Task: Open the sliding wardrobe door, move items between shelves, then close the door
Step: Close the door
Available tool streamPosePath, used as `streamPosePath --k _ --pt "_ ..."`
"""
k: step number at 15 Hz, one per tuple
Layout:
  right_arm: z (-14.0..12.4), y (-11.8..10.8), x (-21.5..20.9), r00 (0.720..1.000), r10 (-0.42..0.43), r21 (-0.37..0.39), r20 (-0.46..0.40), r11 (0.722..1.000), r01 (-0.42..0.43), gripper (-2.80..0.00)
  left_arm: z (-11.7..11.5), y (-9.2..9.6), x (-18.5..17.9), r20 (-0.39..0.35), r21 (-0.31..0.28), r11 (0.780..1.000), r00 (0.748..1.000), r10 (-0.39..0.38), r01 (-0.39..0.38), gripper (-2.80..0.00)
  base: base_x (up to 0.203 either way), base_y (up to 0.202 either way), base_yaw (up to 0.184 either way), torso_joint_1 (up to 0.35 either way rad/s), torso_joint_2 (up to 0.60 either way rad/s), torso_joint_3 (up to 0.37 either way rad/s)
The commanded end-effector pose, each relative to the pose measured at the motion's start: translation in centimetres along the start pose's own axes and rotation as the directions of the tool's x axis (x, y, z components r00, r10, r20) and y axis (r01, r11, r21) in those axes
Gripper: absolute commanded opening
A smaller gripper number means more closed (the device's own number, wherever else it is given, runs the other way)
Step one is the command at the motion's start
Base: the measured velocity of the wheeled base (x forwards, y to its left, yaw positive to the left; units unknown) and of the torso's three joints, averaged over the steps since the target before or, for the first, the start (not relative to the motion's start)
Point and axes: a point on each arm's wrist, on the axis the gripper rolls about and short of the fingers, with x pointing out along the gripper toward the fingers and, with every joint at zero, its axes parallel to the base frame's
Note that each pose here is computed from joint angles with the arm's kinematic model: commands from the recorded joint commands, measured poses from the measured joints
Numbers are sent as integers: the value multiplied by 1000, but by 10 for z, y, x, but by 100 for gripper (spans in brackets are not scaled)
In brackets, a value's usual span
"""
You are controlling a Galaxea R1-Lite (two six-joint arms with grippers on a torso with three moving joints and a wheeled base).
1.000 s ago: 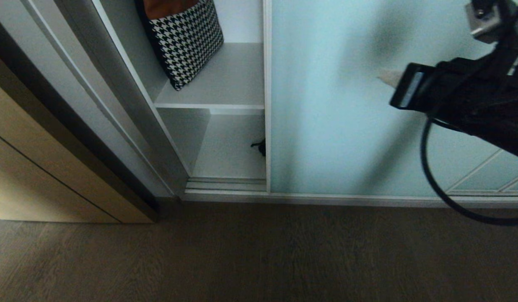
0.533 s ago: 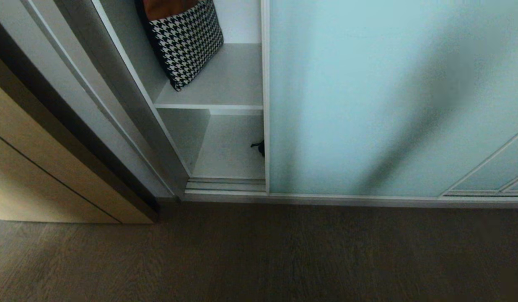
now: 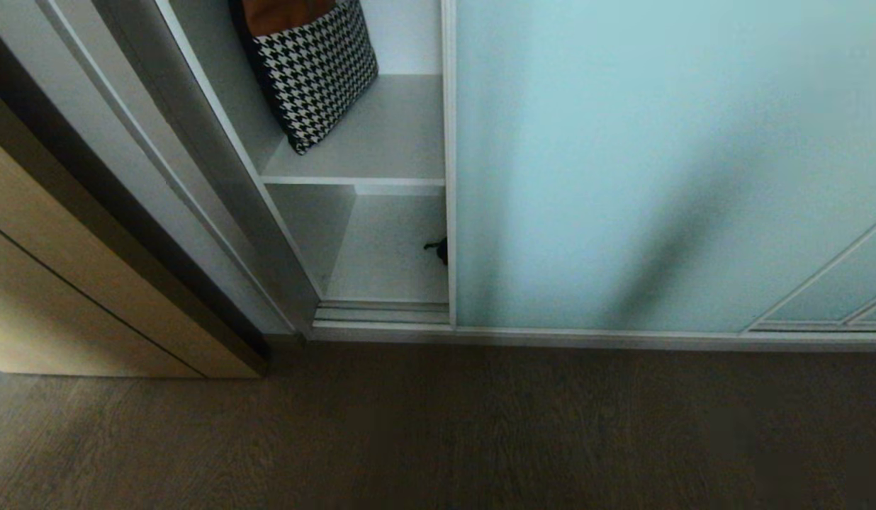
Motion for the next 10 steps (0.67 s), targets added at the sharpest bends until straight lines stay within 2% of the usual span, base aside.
streamPosePath --k 1,3,4,6,7,8,9,10 --pt "-34 -2 4 999 -42 25 -10 999 42 -280 0 0 0 -1 0 1000 1000 0 0 -280 0 0 0 0 0 0" --pt "-33 -2 5 999 -44 71 20 997 42 -280 0 0 0 -1 0 1000 1000 0 0 -280 0 0 0 0 0 0" --pt "-31 -2 6 997 -40 66 59 997 36 -280 0 0 0 -1 0 1000 1000 0 0 -280 0 0 0 0 0 0" --pt "-25 -2 9 979 -34 52 200 998 24 -280 0 0 0 -1 0 1000 1000 0 0 -280 0 0 0 0 0 0" --pt "-27 -3 10 981 -44 55 190 998 34 -280 0 0 0 -1 0 1000 1000 0 0 -280 0 0 0 0 0 0" --pt "-33 -3 11 990 -57 82 132 996 46 -280 0 0 0 -1 0 1000 1000 0 0 -280 0 0 0 0 0 0" --pt "-34 -3 11 990 -63 118 124 992 49 -280 0 0 0 -1 0 1000 1000 0 0 -280 0 0 0 0 0 0" --pt "-35 -3 11 991 -64 109 120 993 51 -280 0 0 0 -1 0 1000 1000 0 0 -280 0 0 0 0 0 0"
